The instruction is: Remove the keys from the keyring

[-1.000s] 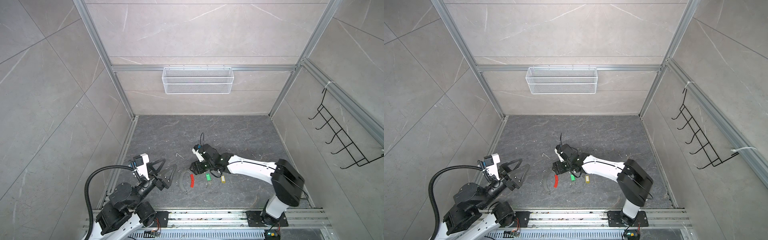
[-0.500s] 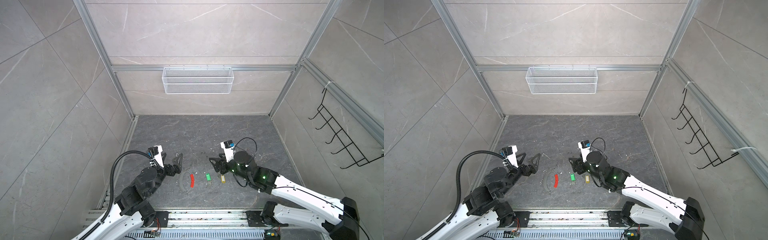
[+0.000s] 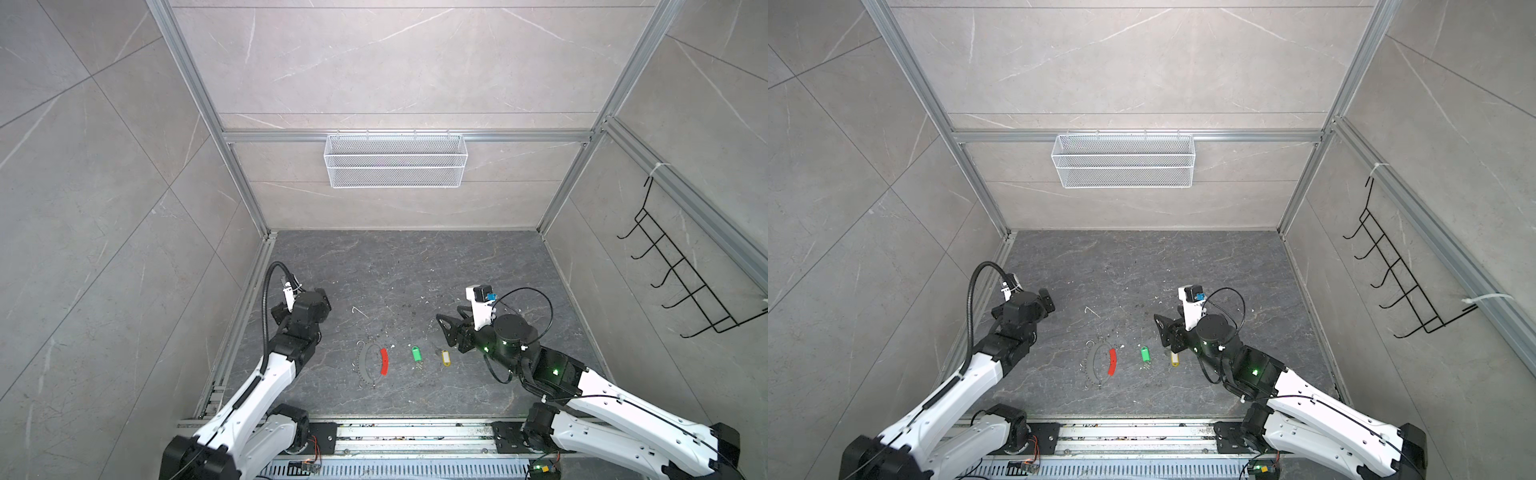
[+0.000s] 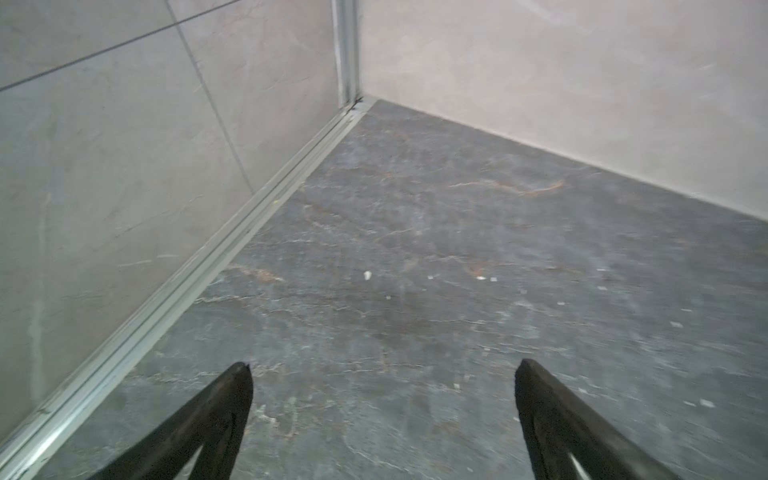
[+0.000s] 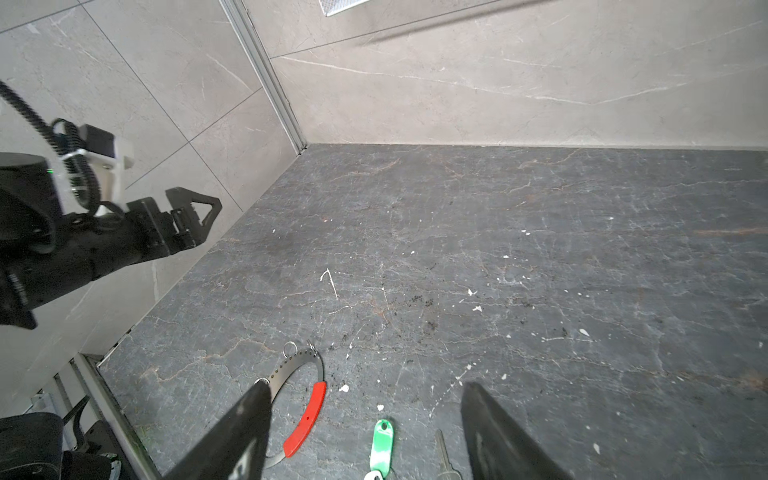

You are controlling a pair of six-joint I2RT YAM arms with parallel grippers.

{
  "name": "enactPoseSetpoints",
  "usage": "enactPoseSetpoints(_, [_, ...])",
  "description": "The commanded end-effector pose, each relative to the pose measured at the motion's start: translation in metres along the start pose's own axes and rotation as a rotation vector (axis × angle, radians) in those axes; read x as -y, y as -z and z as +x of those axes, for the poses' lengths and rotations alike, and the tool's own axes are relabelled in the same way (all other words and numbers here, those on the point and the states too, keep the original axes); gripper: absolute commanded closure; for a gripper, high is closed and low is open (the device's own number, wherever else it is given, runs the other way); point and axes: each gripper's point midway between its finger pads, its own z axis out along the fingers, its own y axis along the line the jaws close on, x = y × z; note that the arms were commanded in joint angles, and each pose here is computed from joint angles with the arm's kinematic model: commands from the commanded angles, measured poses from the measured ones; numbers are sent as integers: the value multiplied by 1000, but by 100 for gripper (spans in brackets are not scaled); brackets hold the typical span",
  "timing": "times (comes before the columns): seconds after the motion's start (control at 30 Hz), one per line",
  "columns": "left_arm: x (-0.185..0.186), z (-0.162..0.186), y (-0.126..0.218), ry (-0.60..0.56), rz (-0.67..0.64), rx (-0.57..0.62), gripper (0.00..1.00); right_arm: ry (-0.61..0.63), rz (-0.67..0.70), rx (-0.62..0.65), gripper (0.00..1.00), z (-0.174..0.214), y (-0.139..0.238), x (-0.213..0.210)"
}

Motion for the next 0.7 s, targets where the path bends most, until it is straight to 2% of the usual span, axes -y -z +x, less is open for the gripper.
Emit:
enactPoseSetpoints(0.0, [-24, -15, -20, -47, -164, 29, 0, 25, 39, 6, 26, 2, 8, 11])
enactPoseSetpoints(0.1, [-34, -12, -37, -61, -187, 46, 0, 28, 55, 18, 26, 2, 15, 16])
enactPoseSetpoints(0.23, [-31, -1, -54, -26, -119, 83, 0, 33, 91, 30, 25, 0, 25, 25])
enactPoseSetpoints(0.47, [-13, 21, -80, -147, -69, 60, 0, 24, 91, 54, 22, -2, 36, 29])
enactPoseSetpoints(0.57, [2, 24, -85, -208, 16, 40, 0, 29, 85, 55, 18, -2, 36, 28])
enactPoseSetpoints(0.67, [21, 35, -93, -339, 109, -39, 3, 25, 76, 65, 14, -4, 35, 26])
